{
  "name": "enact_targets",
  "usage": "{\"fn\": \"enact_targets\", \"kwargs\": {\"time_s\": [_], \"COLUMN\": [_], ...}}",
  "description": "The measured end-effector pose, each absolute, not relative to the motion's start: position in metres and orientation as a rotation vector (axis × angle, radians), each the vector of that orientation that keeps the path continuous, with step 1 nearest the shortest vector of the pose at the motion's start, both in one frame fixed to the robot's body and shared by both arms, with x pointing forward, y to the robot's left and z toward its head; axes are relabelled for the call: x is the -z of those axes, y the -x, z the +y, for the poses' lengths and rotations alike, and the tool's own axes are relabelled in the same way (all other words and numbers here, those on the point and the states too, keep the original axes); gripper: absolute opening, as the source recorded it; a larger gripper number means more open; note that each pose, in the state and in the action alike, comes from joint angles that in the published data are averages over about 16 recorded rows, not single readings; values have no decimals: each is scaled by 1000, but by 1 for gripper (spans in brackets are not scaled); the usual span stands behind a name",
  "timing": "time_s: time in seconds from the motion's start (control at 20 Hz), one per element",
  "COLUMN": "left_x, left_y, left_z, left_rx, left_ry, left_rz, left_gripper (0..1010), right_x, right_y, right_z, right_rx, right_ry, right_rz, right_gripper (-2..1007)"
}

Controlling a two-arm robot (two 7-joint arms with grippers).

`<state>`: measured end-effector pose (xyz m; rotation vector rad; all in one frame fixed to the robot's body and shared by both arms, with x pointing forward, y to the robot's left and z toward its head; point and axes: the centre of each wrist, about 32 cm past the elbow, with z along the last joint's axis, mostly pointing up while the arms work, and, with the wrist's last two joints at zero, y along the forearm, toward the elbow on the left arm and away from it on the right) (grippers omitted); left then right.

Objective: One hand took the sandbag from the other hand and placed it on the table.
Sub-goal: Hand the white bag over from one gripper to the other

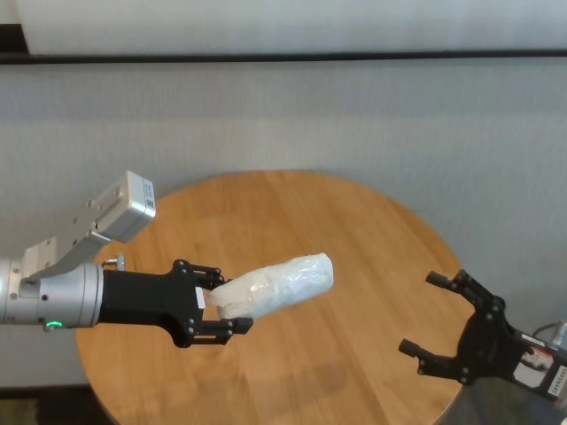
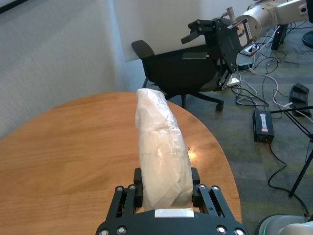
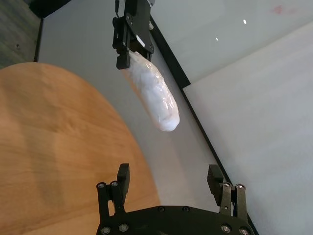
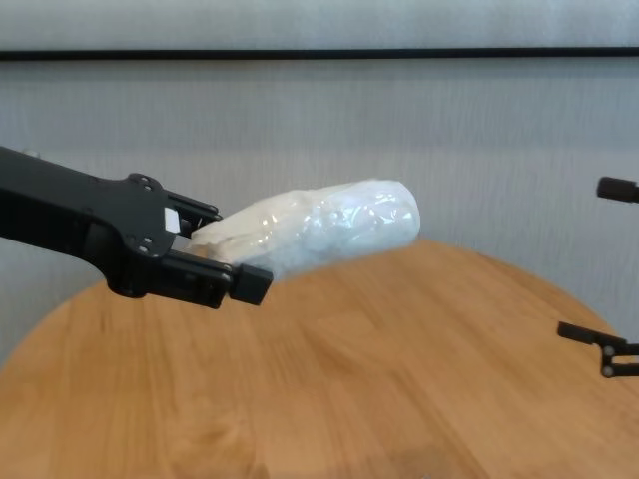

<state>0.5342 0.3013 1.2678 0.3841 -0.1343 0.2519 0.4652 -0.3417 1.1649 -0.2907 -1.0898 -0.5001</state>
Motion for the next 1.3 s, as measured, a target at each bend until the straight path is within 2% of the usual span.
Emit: {"fn": "enact_targets", "kwargs": {"time_s": [1.3], "left_x": [-1268], "left_y": [-534], "left_z": [301], "left_rx": [-252], "left_ry": [-384], "left_rz": [-134], "left_gripper": [568], "right_x": [-1162], "right_y": [-468], "right_z": [-290], "right_rx": [495], "right_ry": [253], "right_rz": [-1195], "right_gripper": [1001]}}
